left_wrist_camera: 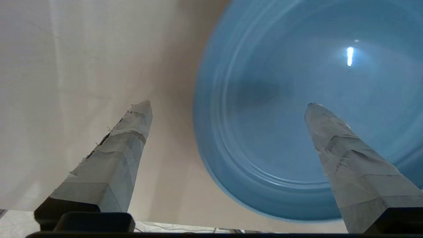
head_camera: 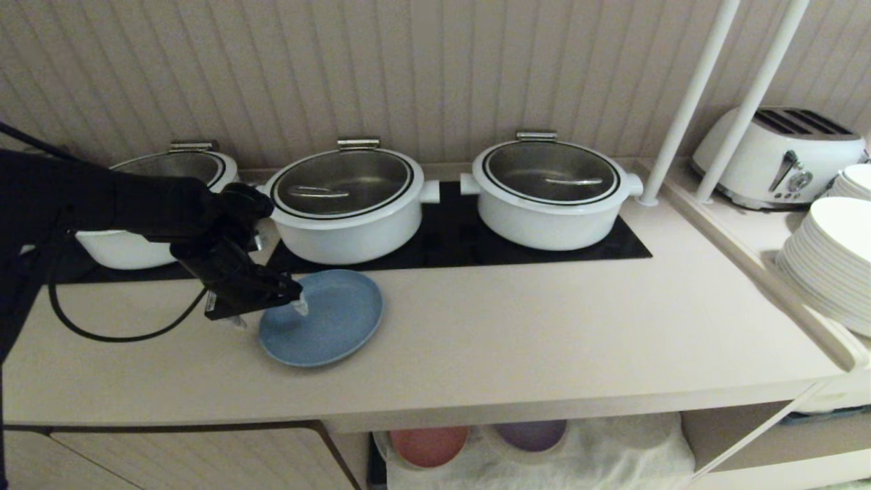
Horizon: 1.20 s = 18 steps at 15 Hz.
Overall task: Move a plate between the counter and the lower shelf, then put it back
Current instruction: Pick up the plate
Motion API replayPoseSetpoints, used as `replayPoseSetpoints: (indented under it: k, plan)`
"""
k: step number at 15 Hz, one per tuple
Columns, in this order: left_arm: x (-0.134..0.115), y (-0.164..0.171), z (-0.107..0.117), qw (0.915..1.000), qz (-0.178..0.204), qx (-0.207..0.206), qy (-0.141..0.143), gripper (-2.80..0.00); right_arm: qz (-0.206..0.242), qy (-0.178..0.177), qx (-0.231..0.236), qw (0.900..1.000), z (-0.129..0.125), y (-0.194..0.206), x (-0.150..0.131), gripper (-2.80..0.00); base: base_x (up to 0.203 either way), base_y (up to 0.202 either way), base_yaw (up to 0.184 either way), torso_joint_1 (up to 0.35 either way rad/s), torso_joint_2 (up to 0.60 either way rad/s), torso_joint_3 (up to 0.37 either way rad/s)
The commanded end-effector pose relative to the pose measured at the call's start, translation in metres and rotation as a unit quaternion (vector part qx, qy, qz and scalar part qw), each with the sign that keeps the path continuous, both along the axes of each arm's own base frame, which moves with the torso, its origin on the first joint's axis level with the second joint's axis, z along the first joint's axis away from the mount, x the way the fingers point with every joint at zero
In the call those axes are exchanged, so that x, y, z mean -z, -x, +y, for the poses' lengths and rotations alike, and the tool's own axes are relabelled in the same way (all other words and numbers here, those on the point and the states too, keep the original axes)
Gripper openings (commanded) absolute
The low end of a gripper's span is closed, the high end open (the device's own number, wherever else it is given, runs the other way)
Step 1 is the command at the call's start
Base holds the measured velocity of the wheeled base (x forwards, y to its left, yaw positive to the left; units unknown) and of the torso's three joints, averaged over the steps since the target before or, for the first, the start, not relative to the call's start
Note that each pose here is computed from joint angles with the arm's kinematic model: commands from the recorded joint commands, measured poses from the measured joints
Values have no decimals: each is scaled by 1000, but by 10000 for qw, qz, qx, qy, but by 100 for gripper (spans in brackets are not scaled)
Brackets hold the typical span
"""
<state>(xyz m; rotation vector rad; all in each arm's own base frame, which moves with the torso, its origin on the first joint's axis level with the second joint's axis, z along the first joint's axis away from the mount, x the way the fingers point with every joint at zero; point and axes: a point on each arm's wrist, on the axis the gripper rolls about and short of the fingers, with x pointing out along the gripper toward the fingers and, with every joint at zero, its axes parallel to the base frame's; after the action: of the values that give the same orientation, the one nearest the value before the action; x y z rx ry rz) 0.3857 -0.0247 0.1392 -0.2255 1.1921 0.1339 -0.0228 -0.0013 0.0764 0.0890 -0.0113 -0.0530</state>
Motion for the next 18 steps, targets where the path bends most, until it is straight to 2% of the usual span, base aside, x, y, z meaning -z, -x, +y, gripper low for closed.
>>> replayPoseSetpoints:
  k: [1, 18]
  plan:
    - [6, -2, 1, 10000, 92, -34, -5, 0, -1, -1, 1, 10000, 0, 0, 0, -280, 0, 0, 0, 0, 0, 0]
    - [19, -9, 0, 9998, 222, -9, 6, 0, -1, -1, 1, 10000, 0, 0, 0, -280, 0, 0, 0, 0, 0, 0]
